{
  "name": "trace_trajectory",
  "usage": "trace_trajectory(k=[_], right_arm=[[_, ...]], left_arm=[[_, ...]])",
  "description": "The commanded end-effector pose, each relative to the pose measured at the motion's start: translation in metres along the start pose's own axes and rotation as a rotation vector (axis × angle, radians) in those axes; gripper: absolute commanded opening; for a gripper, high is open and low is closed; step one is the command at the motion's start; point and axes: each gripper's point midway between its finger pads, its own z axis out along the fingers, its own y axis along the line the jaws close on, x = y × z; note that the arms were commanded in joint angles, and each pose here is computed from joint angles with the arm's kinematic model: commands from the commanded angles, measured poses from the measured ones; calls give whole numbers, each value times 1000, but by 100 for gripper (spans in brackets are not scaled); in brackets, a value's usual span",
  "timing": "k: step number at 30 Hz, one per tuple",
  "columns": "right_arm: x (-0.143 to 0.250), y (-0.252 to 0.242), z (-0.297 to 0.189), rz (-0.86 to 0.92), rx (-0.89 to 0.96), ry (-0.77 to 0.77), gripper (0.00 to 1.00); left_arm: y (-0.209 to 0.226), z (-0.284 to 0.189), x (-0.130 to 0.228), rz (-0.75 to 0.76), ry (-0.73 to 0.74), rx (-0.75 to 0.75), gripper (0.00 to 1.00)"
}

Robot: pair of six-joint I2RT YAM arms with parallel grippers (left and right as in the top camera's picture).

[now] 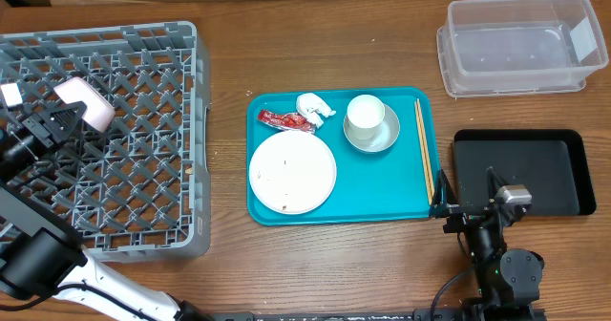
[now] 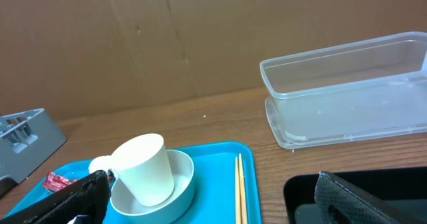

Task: Sort waste into correct bins and load items into the dishwasher
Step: 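Lift the pink bowl and carry it left over the dish rack, then lower the pink bowl into the rack and open the left gripper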

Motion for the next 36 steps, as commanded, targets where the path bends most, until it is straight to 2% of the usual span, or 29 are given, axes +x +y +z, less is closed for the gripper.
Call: trace_trajectory(k=[1, 3, 4, 7, 10, 12, 13, 17, 18, 19, 21, 22, 23, 24, 33, 36], right_arm=[[0, -2, 0, 3, 9, -10, 100], [0, -3, 0, 3, 9, -9, 100], [0, -2, 0, 3, 9, -10, 100], [0, -3, 0, 3, 9, -9, 100], [0, -3, 0, 3, 10, -9, 100], [0, -3, 0, 3, 9, -9, 100], [0, -3, 0, 3, 9, -9, 100], [0, -3, 0, 3, 9, -9, 99], [0, -3, 0, 3, 9, -9, 100], [0, -2, 0, 3, 9, -10, 100], [0, -3, 0, 3, 9, -9, 100], [0, -3, 0, 3, 9, -9, 100], [0, -3, 0, 3, 9, -9, 100], [0, -2, 0, 3, 9, -10, 100], [0, -3, 0, 3, 9, -9, 100], [0, -2, 0, 3, 9, -10, 100]], left_arm=[[22, -13, 0, -197, 7, -130, 7], [30, -23, -1, -259, -8, -170, 6], [32, -30, -1, -276, -18, -183, 9], [38, -50, -1, -330, -46, -218, 43], [44, -72, 1, -390, -65, -275, 70], [45, -88, 0, -423, -75, -316, 93], [44, -97, -2, -435, -81, -335, 100], [31, -124, -17, -446, -114, -378, 100], [20, -133, -27, -431, -128, -386, 100], [13, -135, -31, -412, -129, -388, 95], [-8, -138, -44, -355, -129, -395, 79], [-14, -136, -48, -333, -126, -396, 63], [-20, -133, -51, -308, -118, -398, 30], [-24, -129, -51, -288, -105, -405, 4], [-14, -41, -24, -161, 212, -682, 4], [2, -29, -16, -143, 288, -920, 4]])
